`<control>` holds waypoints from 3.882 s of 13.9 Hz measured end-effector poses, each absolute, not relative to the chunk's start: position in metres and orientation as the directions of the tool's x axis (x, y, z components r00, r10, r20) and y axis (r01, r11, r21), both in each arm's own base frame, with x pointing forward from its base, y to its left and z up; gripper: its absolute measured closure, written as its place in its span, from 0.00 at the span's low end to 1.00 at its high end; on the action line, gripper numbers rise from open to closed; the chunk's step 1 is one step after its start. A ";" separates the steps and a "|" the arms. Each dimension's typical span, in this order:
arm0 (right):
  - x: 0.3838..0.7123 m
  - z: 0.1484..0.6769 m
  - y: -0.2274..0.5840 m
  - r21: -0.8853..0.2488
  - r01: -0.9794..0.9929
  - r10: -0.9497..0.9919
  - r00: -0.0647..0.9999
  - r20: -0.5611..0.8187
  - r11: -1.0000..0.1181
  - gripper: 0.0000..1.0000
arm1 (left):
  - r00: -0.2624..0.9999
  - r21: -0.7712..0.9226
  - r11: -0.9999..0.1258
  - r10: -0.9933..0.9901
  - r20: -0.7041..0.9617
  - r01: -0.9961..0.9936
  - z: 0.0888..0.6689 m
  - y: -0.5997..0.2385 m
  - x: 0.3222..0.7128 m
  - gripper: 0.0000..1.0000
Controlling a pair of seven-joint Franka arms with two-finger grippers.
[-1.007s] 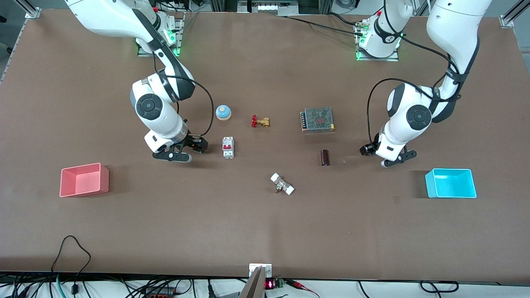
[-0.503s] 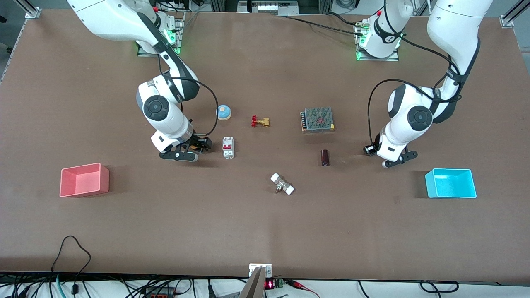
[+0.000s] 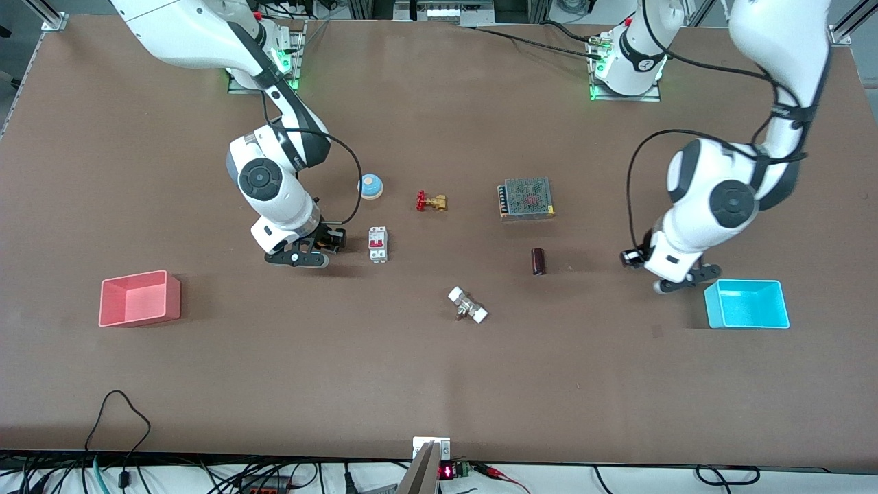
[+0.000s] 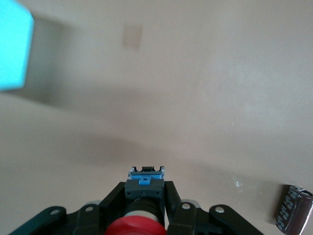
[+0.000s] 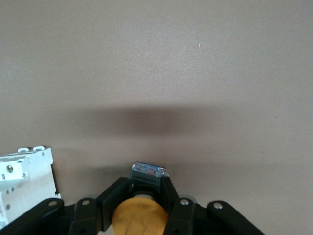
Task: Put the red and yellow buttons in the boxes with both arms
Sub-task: 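Carry the yellow button to the pink box while the left gripper carries red to cyan, then lower the yellow button into the pink box while the left gripper lowers red, then open both grippers and lift them away from the boxes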
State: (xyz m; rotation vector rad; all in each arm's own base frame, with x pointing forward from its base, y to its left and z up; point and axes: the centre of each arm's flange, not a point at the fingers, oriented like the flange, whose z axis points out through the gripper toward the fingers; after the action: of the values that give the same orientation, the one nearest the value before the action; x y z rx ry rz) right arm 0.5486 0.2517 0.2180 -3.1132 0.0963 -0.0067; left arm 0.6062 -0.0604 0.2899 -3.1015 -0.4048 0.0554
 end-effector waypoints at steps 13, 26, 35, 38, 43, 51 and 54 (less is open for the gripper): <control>0.616 0.404 0.090 0.053 0.132 0.137 0.985 0.102 -0.990 0.65 | 1.000 -0.079 -0.997 -0.022 -0.005 -0.023 0.254 0.152 0.671 0.63; 0.679 0.336 -0.129 -0.023 0.294 0.289 0.950 0.118 -0.956 0.65 | 0.999 -0.061 -0.998 0.004 -0.053 0.001 0.203 0.169 0.663 0.63; 0.685 0.270 -0.154 0.003 0.359 0.356 0.926 0.122 -0.933 0.65 | 0.999 -0.064 -0.998 0.006 -0.041 0.003 0.208 0.171 0.667 0.06; 0.681 0.254 -0.156 0.003 0.379 0.378 0.921 0.095 -0.925 0.65 | 1.000 -0.071 -0.997 0.007 -0.017 0.006 0.225 0.173 0.673 0.03; 0.674 0.229 -0.160 -0.020 0.405 0.403 0.913 0.064 -0.914 0.65 | 0.999 -0.072 -0.997 0.000 -0.042 -0.003 0.299 0.162 0.672 0.02; 0.672 0.219 -0.160 -0.031 0.406 0.404 0.913 0.053 -0.913 0.42 | 0.992 -0.034 -0.997 -0.064 -0.107 -0.068 0.473 0.061 0.650 0.00; 0.672 0.220 -0.160 -0.029 0.406 0.404 0.913 0.055 -0.914 0.32 | 0.990 0.022 -0.997 -0.083 -0.113 -0.081 0.517 0.032 0.637 0.00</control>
State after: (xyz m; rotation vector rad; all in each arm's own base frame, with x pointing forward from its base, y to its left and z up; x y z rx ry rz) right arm 0.6721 -0.1597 0.2200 -3.0335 -0.6420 -0.0744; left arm 0.6368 0.0316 0.5171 -3.1513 0.1291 0.1797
